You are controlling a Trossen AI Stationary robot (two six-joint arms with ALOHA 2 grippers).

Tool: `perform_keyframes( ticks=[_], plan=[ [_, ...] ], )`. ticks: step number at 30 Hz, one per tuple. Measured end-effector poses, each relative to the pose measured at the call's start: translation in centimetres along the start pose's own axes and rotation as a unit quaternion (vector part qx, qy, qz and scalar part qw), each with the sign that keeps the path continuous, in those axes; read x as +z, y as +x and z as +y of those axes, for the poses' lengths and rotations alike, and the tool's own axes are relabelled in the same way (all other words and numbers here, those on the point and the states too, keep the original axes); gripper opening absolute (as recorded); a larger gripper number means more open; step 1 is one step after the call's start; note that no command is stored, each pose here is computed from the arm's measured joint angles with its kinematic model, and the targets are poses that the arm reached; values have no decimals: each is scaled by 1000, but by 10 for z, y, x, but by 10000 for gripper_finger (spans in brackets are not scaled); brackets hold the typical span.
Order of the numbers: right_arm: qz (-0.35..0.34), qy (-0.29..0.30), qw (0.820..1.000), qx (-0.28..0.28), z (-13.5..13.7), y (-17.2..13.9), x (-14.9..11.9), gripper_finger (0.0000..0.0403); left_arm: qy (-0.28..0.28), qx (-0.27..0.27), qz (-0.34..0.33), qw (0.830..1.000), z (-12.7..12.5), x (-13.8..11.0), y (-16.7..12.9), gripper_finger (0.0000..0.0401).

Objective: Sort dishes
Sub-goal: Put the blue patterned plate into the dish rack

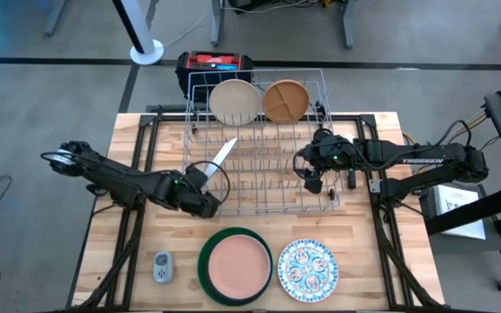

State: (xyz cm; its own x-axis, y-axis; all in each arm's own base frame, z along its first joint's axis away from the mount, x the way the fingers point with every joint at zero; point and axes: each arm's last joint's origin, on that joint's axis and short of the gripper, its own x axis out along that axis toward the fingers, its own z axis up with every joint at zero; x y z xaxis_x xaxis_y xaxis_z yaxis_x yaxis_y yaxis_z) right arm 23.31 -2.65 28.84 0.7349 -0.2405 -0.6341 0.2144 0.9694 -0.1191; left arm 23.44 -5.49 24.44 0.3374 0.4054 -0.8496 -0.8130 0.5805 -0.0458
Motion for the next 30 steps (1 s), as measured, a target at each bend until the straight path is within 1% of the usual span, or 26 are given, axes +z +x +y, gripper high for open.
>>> perform_keyframes(
  ticks=[4, 10, 14, 18, 22, 24, 26, 30],
  plan=[
    [-4, -2, 1000, 0, 0, 0, 1, 238, -1, -3, -1, 1000, -1, 6, -9, 247],
    [-6, 0, 1000, 0, 0, -1, 2, 245, 3, 4, -1, 1000, -1, 17, -27, 247],
    [-6, -1, 1000, 0, 0, -1, 2, 243, 2, -2, 6, 1000, -2, 23, -38, 247],
    [-10, -18, 1000, 0, 0, -1, 3, 238, 6, -16, 38, 999, -3, 28, -50, 247],
    [-31, -40, 999, -1, -1, -5, 11, 240, 14, -11, 43, 999, 0, 32, -65, 247],
    [-40, -52, 998, 9, -1, -6, 15, 238, 21, -12, 40, 999, 0, 33, -71, 247],
    [-52, -64, 997, 15, 0, -5, 23, 234, 42, -16, 31, 999, -1, 34, -76, 247],
    [-39, -102, 994, 18, 2, 10, 37, 224, 80, -8, -19, 997, -2, 37, -83, 247]
  ],
)
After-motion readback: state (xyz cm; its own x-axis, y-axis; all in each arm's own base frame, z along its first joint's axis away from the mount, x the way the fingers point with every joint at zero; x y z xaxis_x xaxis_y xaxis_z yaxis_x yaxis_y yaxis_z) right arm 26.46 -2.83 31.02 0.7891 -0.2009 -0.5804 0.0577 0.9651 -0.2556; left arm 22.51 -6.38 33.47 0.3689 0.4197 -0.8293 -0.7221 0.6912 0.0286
